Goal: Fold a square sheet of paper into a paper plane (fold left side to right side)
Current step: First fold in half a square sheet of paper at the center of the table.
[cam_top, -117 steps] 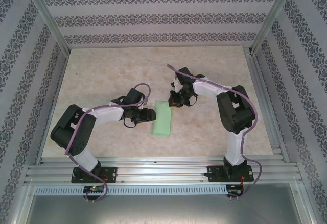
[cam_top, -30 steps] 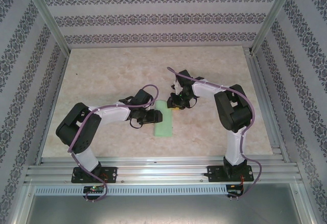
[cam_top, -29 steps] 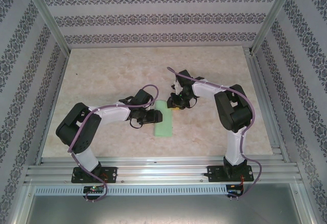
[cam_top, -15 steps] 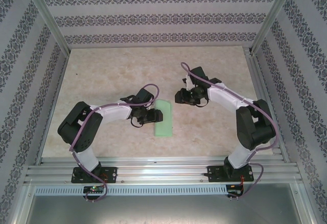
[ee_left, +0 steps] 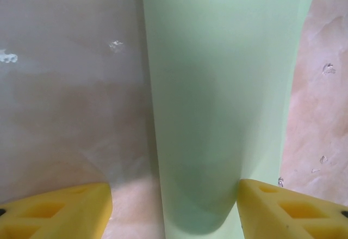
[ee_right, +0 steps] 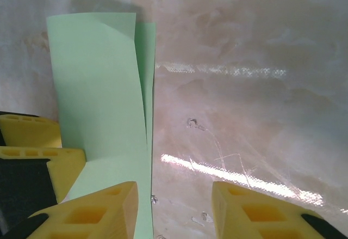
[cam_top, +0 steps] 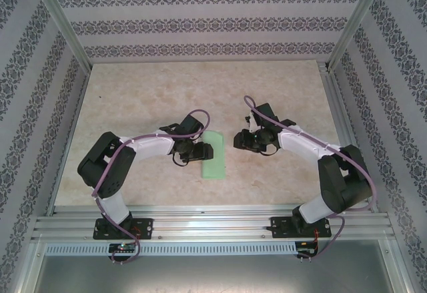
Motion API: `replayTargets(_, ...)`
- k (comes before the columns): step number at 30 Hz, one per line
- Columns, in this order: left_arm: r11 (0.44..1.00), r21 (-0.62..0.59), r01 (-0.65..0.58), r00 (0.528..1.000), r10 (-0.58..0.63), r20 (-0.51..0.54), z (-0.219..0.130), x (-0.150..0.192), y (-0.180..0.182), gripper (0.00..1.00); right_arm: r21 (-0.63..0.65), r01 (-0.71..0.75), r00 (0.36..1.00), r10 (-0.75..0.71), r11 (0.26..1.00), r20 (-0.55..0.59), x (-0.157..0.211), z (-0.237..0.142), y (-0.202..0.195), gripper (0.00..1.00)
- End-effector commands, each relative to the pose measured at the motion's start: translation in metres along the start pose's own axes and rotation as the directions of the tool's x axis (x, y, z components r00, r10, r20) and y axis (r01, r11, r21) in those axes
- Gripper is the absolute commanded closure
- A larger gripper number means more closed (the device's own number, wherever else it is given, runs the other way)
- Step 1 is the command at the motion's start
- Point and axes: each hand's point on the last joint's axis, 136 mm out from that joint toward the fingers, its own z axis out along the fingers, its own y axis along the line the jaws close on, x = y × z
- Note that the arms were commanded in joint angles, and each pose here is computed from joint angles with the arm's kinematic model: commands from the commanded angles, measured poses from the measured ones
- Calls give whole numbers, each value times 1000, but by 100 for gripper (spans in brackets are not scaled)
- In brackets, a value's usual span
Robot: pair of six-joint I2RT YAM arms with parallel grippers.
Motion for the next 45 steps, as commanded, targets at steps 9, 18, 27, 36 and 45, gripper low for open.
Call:
replayTargets(9,995,15,-100,994,101,-41,38,13,-11,36,-58,-36,998,38,998,47,7,1,9,66)
replayTargets(18,993,6,-118,991,119,-55,43,14,-14,36,-52,-50,998,52,997,44,13,2,6,67)
replayTargets(27,994,3,-107,993,107,-57,47,13,-14,35,-80,-62,998,64,995,29,21,8,15,69)
replayTargets(36,995,-2,-100,993,100,-61,51,12,-14,35,-97,-75,997,77,992,15,27,19,22,71)
replayTargets(45,994,-3,-108,992,107,-73,54,16,-11,37,-117,-80,997,81,990,4,31,23,29,73)
